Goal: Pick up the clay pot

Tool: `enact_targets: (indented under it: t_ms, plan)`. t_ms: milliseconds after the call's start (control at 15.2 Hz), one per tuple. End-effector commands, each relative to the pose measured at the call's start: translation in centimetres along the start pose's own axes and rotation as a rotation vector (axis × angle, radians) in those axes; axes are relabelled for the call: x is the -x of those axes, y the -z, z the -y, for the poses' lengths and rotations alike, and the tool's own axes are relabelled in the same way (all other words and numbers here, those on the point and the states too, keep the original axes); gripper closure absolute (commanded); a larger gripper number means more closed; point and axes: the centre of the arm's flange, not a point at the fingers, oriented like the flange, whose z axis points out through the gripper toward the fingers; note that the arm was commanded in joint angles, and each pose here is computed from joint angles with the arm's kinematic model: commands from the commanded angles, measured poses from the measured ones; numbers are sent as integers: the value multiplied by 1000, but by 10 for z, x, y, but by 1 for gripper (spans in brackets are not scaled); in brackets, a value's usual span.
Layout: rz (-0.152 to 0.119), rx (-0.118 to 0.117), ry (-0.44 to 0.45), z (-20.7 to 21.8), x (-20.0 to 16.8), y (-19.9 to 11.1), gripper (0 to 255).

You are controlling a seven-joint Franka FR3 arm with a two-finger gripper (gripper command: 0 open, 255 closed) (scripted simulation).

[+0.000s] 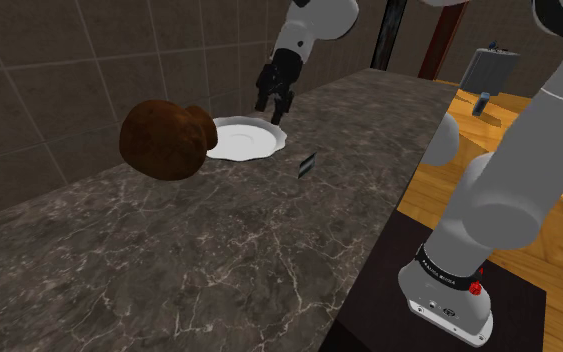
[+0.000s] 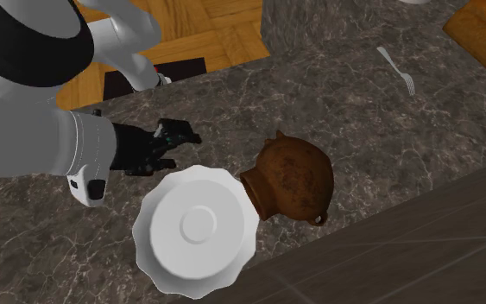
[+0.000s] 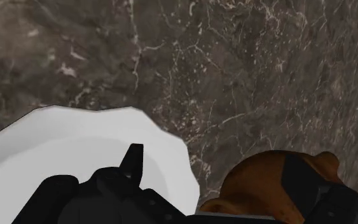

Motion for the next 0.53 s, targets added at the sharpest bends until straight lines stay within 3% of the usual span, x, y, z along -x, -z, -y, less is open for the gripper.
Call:
enact_targets:
  t_ms: [0, 462]
  plan:
    - [1, -84, 33, 2, -25, -7, 0]
    - [9, -363, 139, 15, -103, -29, 0]
